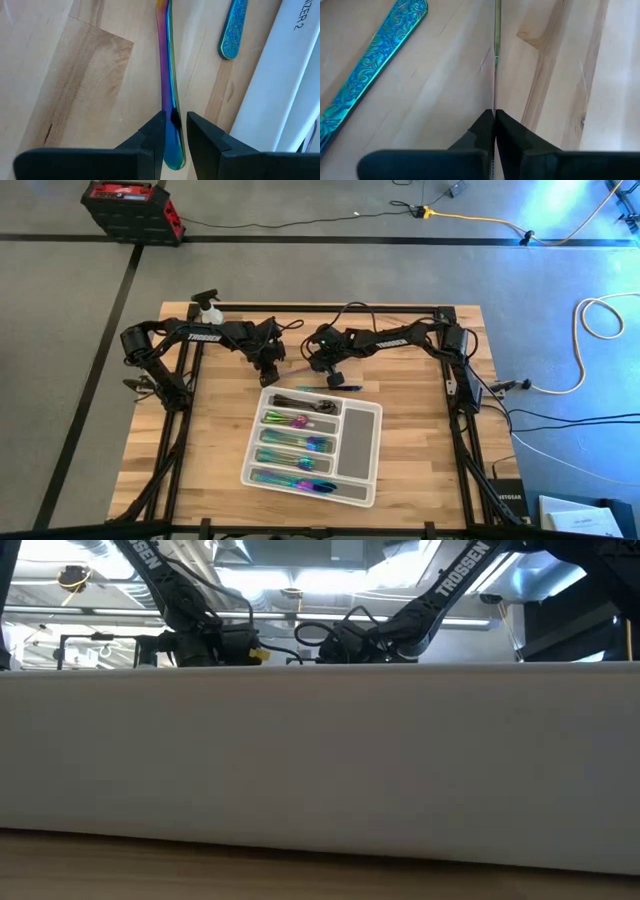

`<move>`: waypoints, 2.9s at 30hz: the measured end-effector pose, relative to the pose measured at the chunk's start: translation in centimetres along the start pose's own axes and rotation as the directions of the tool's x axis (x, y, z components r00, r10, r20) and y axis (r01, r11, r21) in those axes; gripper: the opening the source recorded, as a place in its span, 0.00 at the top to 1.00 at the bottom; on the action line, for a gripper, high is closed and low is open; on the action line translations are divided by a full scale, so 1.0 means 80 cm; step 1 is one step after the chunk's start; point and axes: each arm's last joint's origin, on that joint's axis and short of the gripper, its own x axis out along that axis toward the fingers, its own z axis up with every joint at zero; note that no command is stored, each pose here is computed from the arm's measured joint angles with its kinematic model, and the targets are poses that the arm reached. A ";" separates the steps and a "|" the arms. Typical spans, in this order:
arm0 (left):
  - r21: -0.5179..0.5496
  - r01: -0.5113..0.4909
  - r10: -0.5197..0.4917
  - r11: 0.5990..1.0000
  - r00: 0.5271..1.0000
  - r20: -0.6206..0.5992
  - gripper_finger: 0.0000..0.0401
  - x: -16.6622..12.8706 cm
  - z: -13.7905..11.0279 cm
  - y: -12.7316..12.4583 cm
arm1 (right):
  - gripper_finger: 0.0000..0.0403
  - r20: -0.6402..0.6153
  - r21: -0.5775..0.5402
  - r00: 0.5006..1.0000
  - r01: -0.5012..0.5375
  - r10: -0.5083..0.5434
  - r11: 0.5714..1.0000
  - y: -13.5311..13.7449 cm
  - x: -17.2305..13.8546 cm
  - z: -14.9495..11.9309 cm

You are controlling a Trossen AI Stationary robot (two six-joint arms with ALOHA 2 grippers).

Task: Sort silverware
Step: Put the purple knife into the white silverware tray

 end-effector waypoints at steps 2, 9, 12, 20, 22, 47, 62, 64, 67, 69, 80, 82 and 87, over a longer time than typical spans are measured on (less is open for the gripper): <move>0.015 -0.007 0.007 1.000 1.000 0.005 0.85 0.000 0.001 0.000 | 1.00 -0.001 0.002 1.000 -0.002 0.002 1.000 0.000 0.000 0.000; 0.075 -0.070 0.067 0.995 0.997 0.037 0.84 0.000 0.005 0.003 | 1.00 0.014 0.081 0.999 -0.036 0.035 0.996 0.002 0.000 -0.002; 0.084 -0.095 0.090 0.992 0.994 0.063 0.83 0.000 0.009 0.003 | 1.00 0.014 0.091 0.999 -0.051 0.050 0.995 0.003 0.000 -0.002; 0.111 -0.123 0.113 0.986 0.990 0.087 0.70 0.003 0.014 -0.005 | 1.00 0.039 0.164 0.995 -0.099 0.094 0.982 0.003 0.000 -0.005; 0.109 -0.132 0.123 0.985 0.988 0.088 0.66 0.004 0.014 -0.008 | 1.00 0.039 0.164 0.995 -0.099 0.094 0.981 0.003 0.000 -0.005; 0.164 -0.181 0.177 0.970 0.983 0.040 0.57 0.027 0.013 -0.024 | 1.00 0.043 0.283 0.995 -0.098 0.089 0.954 0.002 0.000 -0.006; 0.299 -0.264 0.268 0.917 0.963 0.028 0.85 0.031 0.009 -0.023 | 1.00 0.068 0.353 0.994 -0.105 0.087 0.930 0.000 0.000 -0.005; 0.300 -0.264 0.269 0.917 0.963 0.026 0.91 0.031 0.009 -0.023 | 1.00 0.069 0.360 0.994 -0.105 0.086 0.927 0.000 0.000 -0.005; 0.294 -0.272 0.278 0.916 0.960 0.022 0.98 0.031 0.008 -0.022 | 1.00 0.074 0.361 0.993 -0.110 0.089 0.926 0.000 0.000 -0.004; 0.295 -0.287 0.294 0.911 0.956 0.023 0.99 0.031 0.008 -0.022 | 1.00 0.075 0.361 0.993 -0.111 0.089 0.926 0.000 0.000 -0.004; 0.276 -0.291 0.298 0.916 0.954 0.020 1.00 0.028 0.008 -0.026 | 0.92 0.136 0.420 0.987 -0.132 0.082 0.898 -0.005 -0.023 0.010; 0.266 -0.292 0.298 0.919 0.954 0.018 1.00 0.025 0.007 -0.026 | 0.85 0.161 0.412 0.984 -0.134 0.073 0.901 -0.008 -0.034 0.017; 0.246 -0.286 0.307 0.926 0.950 -0.053 1.00 0.010 0.006 -0.031 | 0.64 0.191 0.399 0.981 -0.118 0.043 0.910 -0.012 -0.069 0.032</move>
